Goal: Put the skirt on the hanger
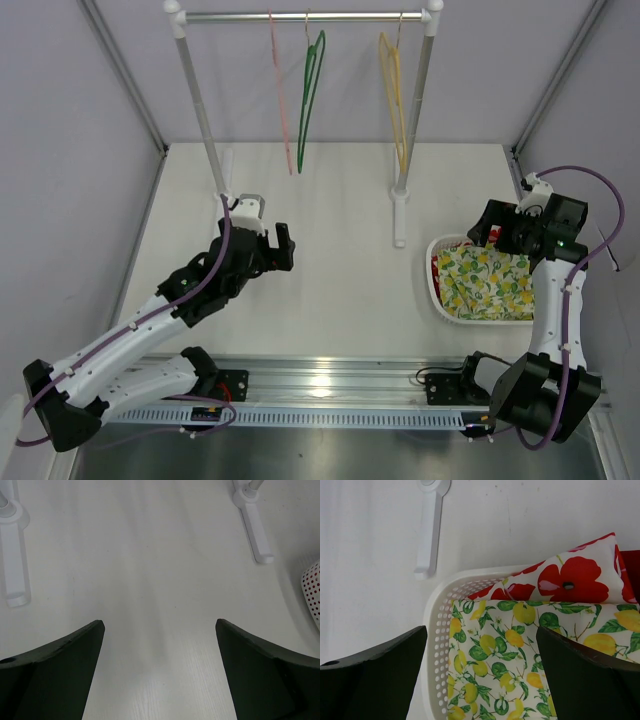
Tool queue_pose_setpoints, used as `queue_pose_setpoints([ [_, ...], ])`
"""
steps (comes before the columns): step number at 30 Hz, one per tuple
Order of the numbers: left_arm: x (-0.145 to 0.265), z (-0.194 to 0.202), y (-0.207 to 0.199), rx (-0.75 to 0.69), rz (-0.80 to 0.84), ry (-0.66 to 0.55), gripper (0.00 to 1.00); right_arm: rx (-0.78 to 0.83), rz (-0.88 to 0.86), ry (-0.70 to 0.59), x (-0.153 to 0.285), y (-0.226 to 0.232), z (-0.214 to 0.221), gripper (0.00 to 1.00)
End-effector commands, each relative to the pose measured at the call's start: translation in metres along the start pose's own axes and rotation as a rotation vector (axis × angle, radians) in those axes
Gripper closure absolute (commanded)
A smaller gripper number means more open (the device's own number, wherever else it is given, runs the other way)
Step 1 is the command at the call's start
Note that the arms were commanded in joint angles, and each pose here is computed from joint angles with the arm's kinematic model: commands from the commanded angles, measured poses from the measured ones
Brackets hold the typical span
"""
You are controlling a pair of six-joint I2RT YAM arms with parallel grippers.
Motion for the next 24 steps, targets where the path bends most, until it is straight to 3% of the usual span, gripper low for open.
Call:
queue_pose_setpoints([
  [1, 0.000, -0.005, -0.007, 0.023, 0.030, -0.019, 0.01, 0.036, 0.047, -0.019, 0.010, -0.007, -0.008, 0.01],
  [12, -0.008, 0.000, -0.015, 0.022, 0.055, -0.008, 0.01, 0.077, 0.119, 0.232, 0.013, -0.043, 0.035, 0.02],
  [17, -0.011, 0.004, -0.018, 0.013, 0.061, 0.013, 0.01, 0.061, 0.264, 0.259, 0.030, -0.077, 0.042, 0.02],
  [24, -0.018, 0.005, -0.020, -0.034, 0.058, 0.033, 0.01, -0.021, 0.302, 0.258, 0.049, -0.101, 0.058, 0.04],
])
Point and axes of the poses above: each gripper's point midway between its finger pads, its own x axis back along the fingers, its own y axis along the line the jaws close on, z = x × y, the point moved 1 cm from there along x, back along the fingers, and after that the axes turned 4 degrees about x, right-handed, at the moved point
